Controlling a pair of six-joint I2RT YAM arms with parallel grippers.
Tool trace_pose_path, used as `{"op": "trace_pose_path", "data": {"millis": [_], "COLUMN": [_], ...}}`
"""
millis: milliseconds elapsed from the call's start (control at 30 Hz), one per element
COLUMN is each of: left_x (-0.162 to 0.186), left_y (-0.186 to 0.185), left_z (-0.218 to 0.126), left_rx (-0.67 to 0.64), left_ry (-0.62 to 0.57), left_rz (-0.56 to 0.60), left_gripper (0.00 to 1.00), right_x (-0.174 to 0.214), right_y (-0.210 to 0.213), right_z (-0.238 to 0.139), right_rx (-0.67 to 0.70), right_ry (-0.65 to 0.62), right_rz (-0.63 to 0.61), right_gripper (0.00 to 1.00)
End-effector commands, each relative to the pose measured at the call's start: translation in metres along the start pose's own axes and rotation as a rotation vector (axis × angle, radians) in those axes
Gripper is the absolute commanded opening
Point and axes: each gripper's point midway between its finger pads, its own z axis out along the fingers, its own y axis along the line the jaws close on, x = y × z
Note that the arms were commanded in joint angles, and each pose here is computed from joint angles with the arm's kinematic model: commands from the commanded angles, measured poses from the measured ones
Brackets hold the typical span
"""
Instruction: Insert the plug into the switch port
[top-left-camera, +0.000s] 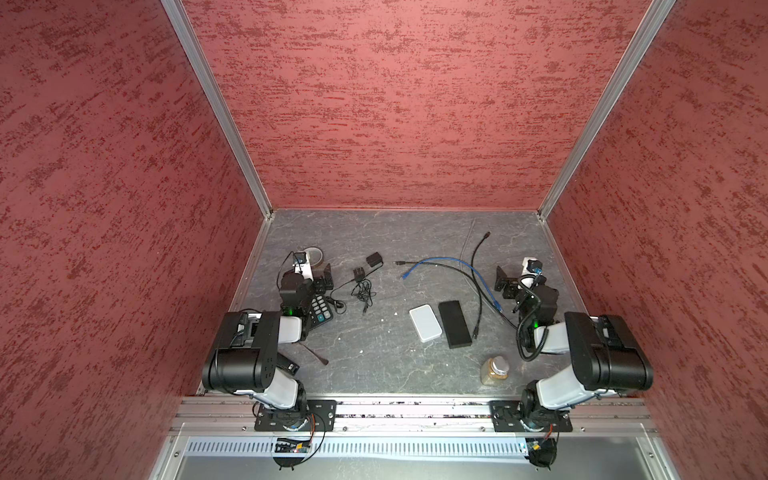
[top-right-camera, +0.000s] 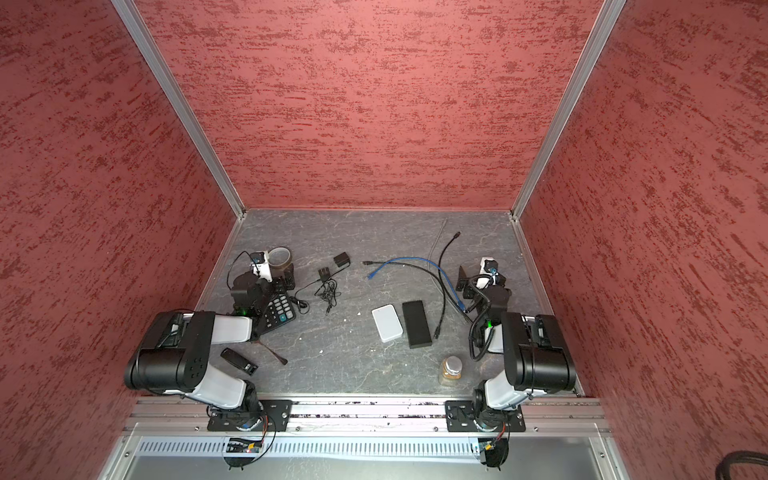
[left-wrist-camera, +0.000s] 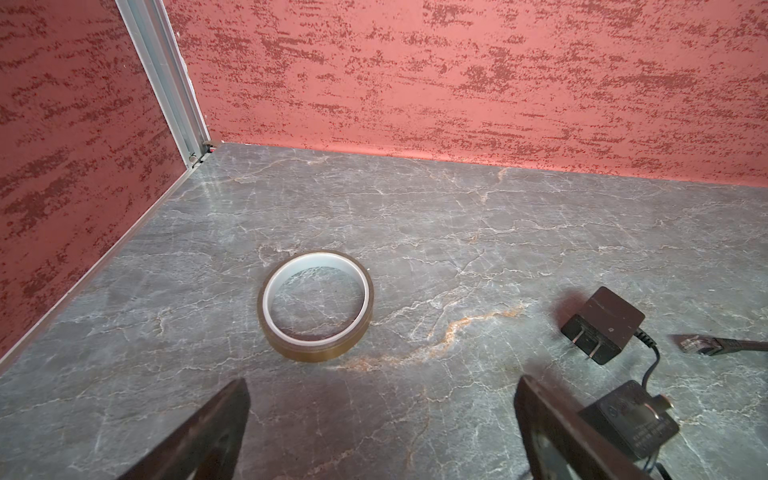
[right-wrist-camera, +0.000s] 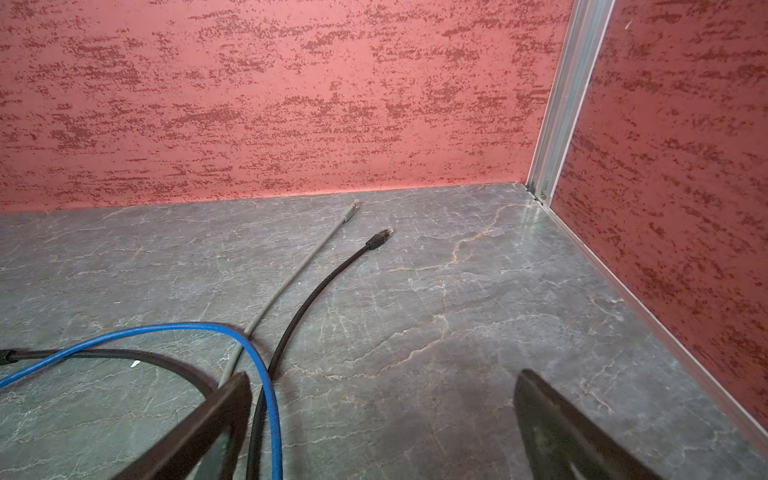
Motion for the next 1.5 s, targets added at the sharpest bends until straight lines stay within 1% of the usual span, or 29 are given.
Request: {"op": "trace_pose_path", "data": {"millis": [0, 800, 867, 967, 1000, 1067, 1167, 1233, 1333, 1467], "left_x": [-0.004, -0.003, -0.005, -0.008, -0.012, -0.019, -0.029, -0.031, -0.041, -0.052], "left_y": [-0.001, -0.002, -0.001, -0.002, -0.001, 0.002, 0.006, 0.011, 0.002, -0.014], "left_z": [0.001, 0.001, 0.000, -0.002, -0.004, -0.005, -0.005, -0.005, -0.009, -0.019], "left_rx": [0.004, 0.018, 0.010, 0.015, 0.010, -0.013, -0.046, -0.085, -0.069, -0.072], "left_ry": [-0.010, -0.006, -0.010, -0.012, -0.015, 0.000, 0.073, 0.161, 0.184, 0.175], "left_rz": [0.002, -0.002, -0.004, -0.006, -0.006, -0.013, -0.053, -0.089, -0.110, -0.137], "left_gripper": [1.00, 1.00, 1.00, 1.00, 1.00, 1.00, 0.99, 1.00, 1.00, 1.00], "right_x": [-0.007, -0.007, -0.011, -0.027, -0.031, -0.037, -0.051, -0.061, -0.070, -0.070], "right_y": [0.004, 0.005, 0.011, 0.009, 0.010, 0.011, 0.011, 0.013, 0.017, 0.020], "right_z": [0.003, 0.002, -0.002, -0.007, -0.007, -0.005, -0.008, -0.012, -0.015, -0.020], "right_rx": [-0.013, -0.021, -0.052, -0.033, -0.036, -0.034, -0.031, -0.035, -0.046, -0.043], "right_ry": [-0.018, -0.021, -0.034, -0.051, -0.035, 0.007, 0.012, 0.011, 0.037, 0.131], "right_rz": [0.001, -0.001, -0.017, -0.007, -0.004, 0.008, 0.048, 0.082, 0.130, 0.202], "right_gripper": [0.99, 0.99, 0.99, 0.99, 0.98, 0.96, 0.92, 0.91, 0.89, 0.88]}}
